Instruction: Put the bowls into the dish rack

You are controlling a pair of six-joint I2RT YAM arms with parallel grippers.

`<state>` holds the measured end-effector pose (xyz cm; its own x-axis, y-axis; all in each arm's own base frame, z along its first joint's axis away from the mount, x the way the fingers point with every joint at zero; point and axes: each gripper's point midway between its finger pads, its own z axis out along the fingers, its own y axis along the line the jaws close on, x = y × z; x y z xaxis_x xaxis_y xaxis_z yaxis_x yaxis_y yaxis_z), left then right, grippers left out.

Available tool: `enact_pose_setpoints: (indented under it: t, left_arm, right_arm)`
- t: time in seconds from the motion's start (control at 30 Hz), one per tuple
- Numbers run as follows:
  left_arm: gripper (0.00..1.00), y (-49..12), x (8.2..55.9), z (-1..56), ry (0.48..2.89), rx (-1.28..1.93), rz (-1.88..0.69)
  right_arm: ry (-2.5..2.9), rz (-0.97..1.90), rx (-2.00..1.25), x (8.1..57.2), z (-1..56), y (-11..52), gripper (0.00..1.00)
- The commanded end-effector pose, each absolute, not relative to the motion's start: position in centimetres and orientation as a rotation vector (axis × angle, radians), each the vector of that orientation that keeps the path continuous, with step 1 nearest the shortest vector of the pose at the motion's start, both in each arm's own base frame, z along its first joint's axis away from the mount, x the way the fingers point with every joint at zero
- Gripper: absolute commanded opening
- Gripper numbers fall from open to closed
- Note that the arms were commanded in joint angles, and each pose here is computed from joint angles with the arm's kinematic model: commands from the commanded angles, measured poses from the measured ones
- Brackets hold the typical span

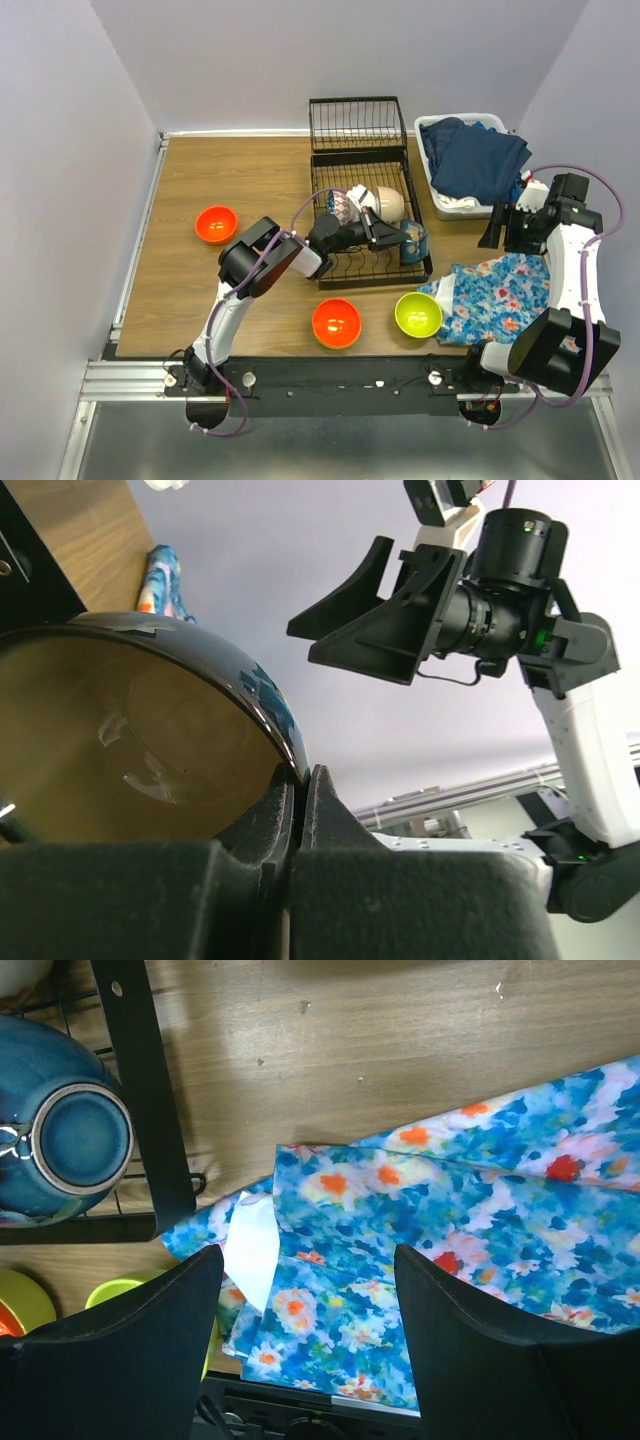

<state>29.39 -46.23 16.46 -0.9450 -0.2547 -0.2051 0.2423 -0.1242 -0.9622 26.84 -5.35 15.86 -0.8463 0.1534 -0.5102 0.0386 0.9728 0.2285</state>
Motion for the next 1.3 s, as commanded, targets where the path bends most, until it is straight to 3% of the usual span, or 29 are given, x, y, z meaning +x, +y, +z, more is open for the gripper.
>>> enact_pose_setpoints:
  t: [0.0,0.17,0.27,0.6,0.9,0.97,1.27]
  left_arm:
    - [0.0,-45.8,27.4,20.5,1.525,0.148,-2.288]
    - [0.0,-44.2,27.1,19.6,1.552,0.12,-2.209]
    - [0.06,-43.7,26.9,20.0,1.554,0.157,-2.144]
    - [0.37,-44.2,27.2,18.2,1.689,0.197,-2.015]
    - [0.45,-43.5,27.0,17.6,1.816,0.305,-1.843]
    - [0.51,-43.1,27.2,16.6,1.856,0.36,-1.757]
    - [0.53,-40.3,26.1,15.5,1.956,0.521,-1.566]
  right_arm:
    - [2.581,0.263,0.157,27.0,16.1,-5.7,0.77]
    - [2.585,0.265,0.165,27.1,15.9,-5.8,0.77]
    - [2.583,0.274,0.169,27.2,15.8,-5.7,0.77]
    - [2.57,0.298,0.168,27.5,16.0,-5.4,0.77]
    - [2.551,0.303,0.155,27.3,16.4,-5.1,0.77]
    - [2.547,0.305,0.151,27.3,16.5,-5.1,0.77]
    - [2.54,0.3,0.124,27.6,16.9,-5.2,0.78]
